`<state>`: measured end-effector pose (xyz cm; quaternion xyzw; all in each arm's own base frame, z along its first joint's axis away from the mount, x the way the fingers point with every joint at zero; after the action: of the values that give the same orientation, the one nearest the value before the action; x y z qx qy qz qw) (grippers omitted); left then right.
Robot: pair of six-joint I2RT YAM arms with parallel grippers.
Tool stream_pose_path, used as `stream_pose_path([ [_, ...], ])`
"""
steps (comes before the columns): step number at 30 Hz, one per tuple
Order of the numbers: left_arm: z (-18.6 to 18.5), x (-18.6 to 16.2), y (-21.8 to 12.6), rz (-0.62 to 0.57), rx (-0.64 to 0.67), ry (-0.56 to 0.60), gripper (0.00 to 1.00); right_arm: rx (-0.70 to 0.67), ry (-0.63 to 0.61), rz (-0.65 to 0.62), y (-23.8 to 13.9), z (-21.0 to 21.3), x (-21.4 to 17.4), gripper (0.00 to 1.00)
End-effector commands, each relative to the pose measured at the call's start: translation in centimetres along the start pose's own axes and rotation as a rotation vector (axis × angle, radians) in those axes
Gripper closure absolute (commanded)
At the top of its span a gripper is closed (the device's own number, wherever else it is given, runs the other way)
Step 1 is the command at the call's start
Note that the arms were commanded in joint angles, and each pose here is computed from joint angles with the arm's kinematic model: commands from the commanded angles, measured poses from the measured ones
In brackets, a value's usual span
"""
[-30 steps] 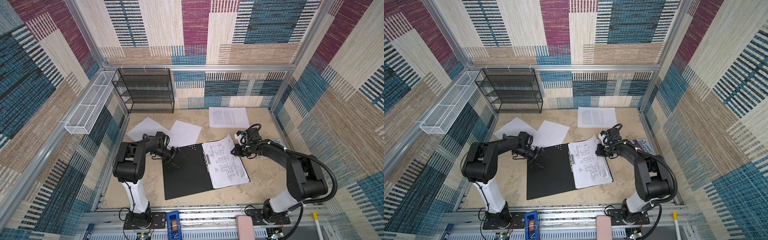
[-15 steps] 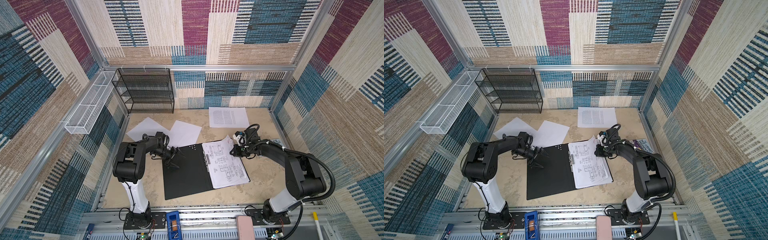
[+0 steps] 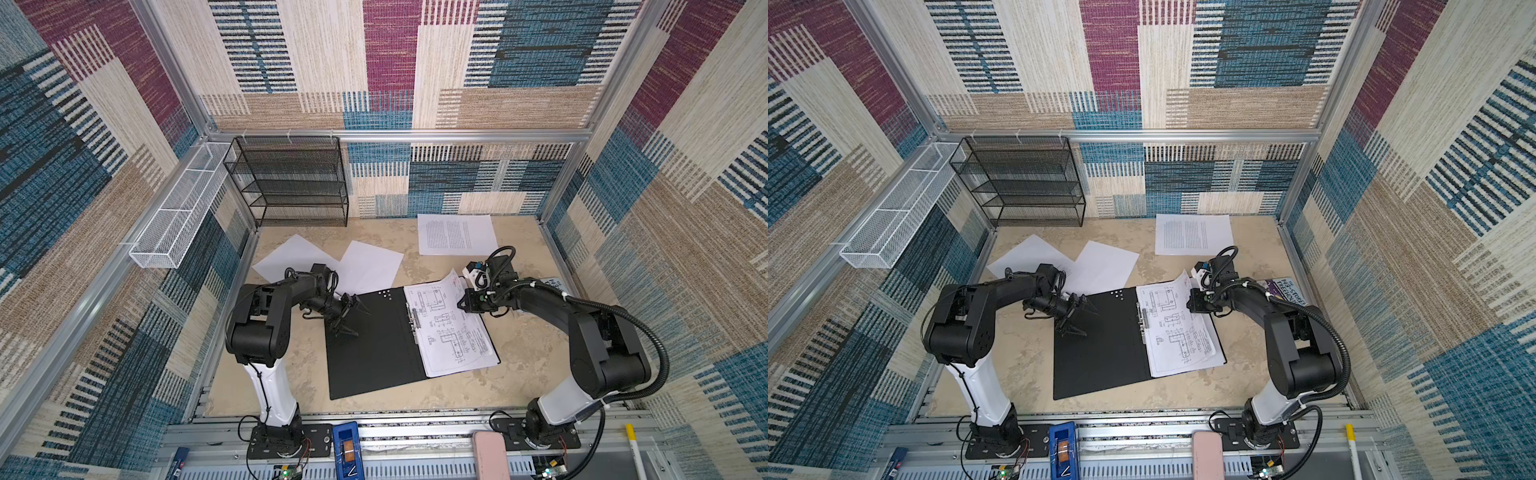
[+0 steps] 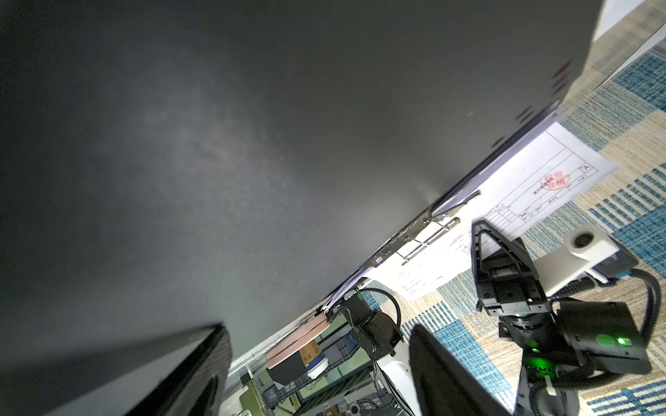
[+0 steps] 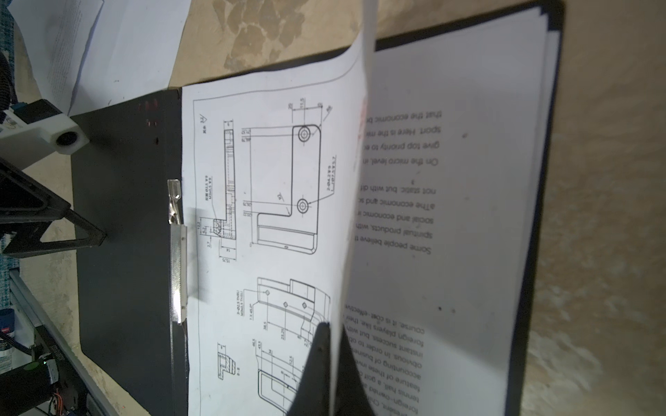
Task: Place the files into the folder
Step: 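Hold the clip open with the left gripper while right presses the drawing sheet, then release the clip and drawing, drawing both grippers back from the folder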
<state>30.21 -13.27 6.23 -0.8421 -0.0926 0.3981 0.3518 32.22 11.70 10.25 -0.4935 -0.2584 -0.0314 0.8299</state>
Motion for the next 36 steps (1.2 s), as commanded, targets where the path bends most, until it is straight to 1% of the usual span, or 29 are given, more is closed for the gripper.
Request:
stream_pose_path([
  [1, 3.0, 4.1, 0.6, -0.242, 0.195, 0.003, 0.19, -0.005, -0.020, -0.025, -0.2, 0.1, 0.4, 0.95],
  [3, 3.0, 4.1, 0.6, -0.241, 0.195, 0.003, 0.19, -0.019, -0.015, -0.021, -0.2, -0.1, 0.3, 0.85],
  [10, 3.1, 4.1, 0.7, -0.237, 0.195, 0.002, 0.19, -0.055, 0.006, -0.031, -0.3, -0.5, 0.2, 0.58],
  [14, 3.1, 4.1, 0.7, -0.235, 0.193, 0.001, 0.20, -0.085, 0.024, -0.030, -0.3, -0.9, 0.0, 0.36],
  [16, 3.0, 4.1, 0.7, -0.234, 0.192, 0.003, 0.20, -0.097, 0.033, -0.032, -0.3, -1.0, -0.1, 0.27],
  [19, 3.0, 4.1, 0.7, -0.234, 0.192, 0.001, 0.20, -0.141, 0.057, -0.027, -0.5, -1.5, -0.3, 0.12],
  [21, 3.1, 4.1, 0.7, -0.231, 0.192, -0.001, 0.20, -0.187, 0.084, -0.019, -0.5, -2.1, -0.5, 0.04],
  [23, 3.0, 4.1, 0.7, -0.232, 0.190, 0.002, 0.20, -0.233, 0.113, -0.011, -0.5, -2.7, -0.8, 0.00],
  [25, 3.0, 4.1, 0.6, -0.232, 0.189, 0.000, 0.20, -0.267, 0.136, -0.018, -0.6, -3.1, -1.1, 0.00],
  [31, 3.0, 4.1, 0.7, -0.227, 0.185, 0.003, 0.20, -0.268, 0.143, -0.068, -0.9, -3.0, -0.5, 0.00],
  [33, 2.7, 4.0, 0.7, -0.218, 0.171, 0.014, 0.20, -0.269, 0.136, -0.122, -1.6, -2.8, 0.5, 0.00],
  [36, 1.8, 3.7, 0.1, -0.227, 0.149, 0.055, 0.20, -0.294, 0.139, -0.233, -3.3, -2.6, 3.2, 0.00],
])
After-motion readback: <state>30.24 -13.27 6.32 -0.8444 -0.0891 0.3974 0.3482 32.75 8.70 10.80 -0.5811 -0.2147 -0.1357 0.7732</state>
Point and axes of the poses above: each gripper's point midway between its finger pads, its own y axis out along the fingers, its own z axis along the line the jaws close on, x = y × z, the point moved 5 cm from there along -y, back along the fingers, and after that the axes turned 11 degrees about -y, right-handed, at the moved point
